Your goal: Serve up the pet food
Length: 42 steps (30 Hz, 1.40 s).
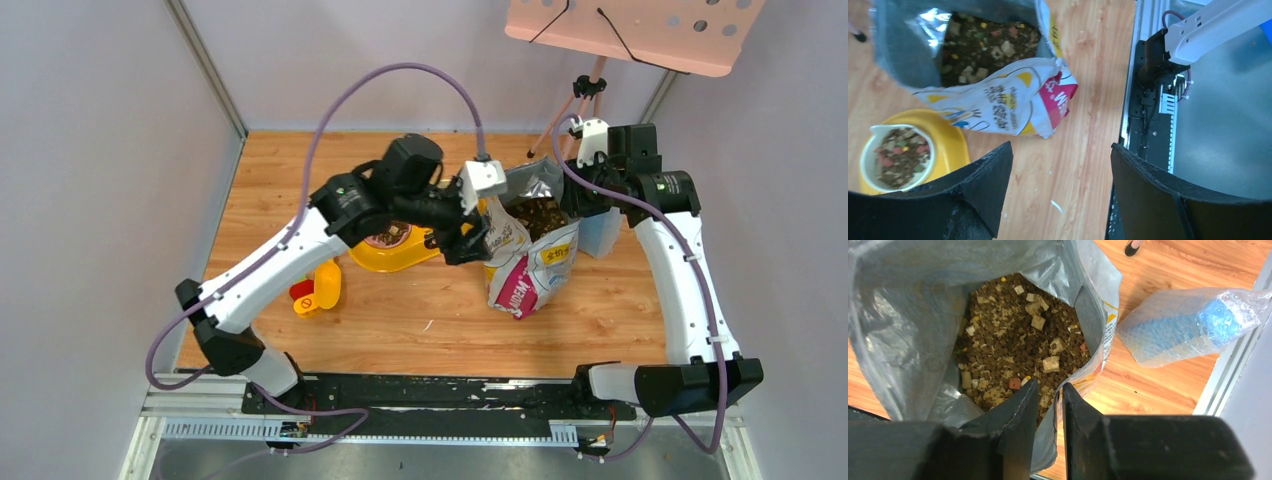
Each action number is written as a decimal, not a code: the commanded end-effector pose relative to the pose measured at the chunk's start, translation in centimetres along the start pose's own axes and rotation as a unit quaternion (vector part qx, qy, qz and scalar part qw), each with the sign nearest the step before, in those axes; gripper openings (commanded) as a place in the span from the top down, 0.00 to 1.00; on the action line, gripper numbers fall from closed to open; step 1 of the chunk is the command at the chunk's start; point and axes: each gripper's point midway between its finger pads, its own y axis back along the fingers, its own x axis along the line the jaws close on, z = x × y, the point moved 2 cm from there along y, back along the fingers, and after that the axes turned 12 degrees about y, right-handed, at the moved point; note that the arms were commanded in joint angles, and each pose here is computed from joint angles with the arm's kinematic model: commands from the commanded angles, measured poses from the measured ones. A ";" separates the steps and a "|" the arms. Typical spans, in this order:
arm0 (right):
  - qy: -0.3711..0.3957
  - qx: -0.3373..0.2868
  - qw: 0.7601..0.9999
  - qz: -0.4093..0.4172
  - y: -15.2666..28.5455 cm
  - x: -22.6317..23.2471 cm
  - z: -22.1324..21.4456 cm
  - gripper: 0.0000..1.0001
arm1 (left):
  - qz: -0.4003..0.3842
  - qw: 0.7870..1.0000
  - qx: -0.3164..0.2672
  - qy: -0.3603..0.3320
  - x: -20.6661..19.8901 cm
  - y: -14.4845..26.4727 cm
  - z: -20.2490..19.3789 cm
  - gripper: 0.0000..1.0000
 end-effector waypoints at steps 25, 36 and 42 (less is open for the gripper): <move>-0.027 -0.121 0.992 -0.019 4.0 -0.4 5.9 0.44 | 0.178 0.980 0.022 0.083 1.6 -13.8 -1.7 0.37; -0.029 -0.125 0.991 -0.033 4.5 -0.7 5.7 0.44 | 0.193 0.978 -0.007 0.084 1.3 -14.4 -0.2 0.40; -0.022 -0.123 0.991 -0.041 4.4 -1.3 6.7 0.44 | 0.200 0.977 -0.001 0.077 1.8 -15.8 -0.4 0.61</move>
